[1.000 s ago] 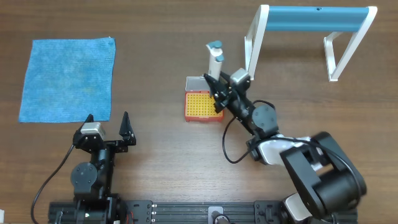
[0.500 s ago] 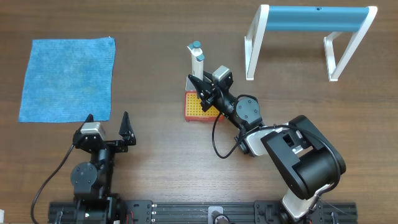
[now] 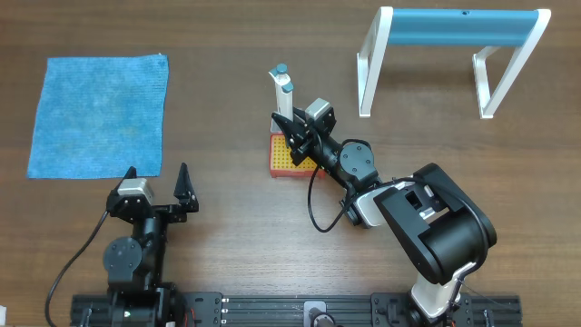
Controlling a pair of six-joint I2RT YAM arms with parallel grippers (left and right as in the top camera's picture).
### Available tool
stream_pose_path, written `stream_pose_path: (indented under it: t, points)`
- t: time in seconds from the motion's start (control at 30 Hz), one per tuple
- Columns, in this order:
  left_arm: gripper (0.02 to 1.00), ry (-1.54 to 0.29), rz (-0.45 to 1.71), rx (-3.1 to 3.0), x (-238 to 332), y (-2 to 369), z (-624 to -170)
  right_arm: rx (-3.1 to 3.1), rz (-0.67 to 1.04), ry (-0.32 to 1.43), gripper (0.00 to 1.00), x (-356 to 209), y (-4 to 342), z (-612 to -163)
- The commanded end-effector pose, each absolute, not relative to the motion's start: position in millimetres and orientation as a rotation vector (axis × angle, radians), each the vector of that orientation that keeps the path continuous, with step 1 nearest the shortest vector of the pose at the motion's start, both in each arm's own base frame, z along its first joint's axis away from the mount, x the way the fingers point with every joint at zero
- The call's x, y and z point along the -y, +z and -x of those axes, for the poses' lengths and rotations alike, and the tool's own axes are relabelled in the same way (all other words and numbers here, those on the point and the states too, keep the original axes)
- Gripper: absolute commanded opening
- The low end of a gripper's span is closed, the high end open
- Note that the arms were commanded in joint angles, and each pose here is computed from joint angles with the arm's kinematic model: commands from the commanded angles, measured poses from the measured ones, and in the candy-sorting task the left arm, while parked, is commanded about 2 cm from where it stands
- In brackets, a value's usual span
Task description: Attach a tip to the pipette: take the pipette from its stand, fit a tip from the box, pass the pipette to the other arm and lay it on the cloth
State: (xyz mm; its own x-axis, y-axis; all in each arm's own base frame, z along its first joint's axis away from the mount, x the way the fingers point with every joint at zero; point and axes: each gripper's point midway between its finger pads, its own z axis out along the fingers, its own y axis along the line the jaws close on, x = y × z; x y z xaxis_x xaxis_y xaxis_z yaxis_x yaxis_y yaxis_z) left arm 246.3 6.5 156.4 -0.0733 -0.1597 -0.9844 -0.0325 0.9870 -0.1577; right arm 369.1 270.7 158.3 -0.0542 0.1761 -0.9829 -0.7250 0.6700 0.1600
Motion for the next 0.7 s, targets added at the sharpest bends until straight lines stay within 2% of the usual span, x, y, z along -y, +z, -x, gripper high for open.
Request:
stream_pose_path:
  t: [0.03,0.7]
  points:
    - [0.996,-0.093,0.146,-1.644,-7.6,155.7,-245.9,-1.432,0.493,0.786,0.084,-275.8,160.8,-373.0]
    - [0.996,-0.093,0.146,-1.643,-7.7,155.7,-245.9,-1.420,0.527,0.746,0.080,-278.0,157.5,-377.1]
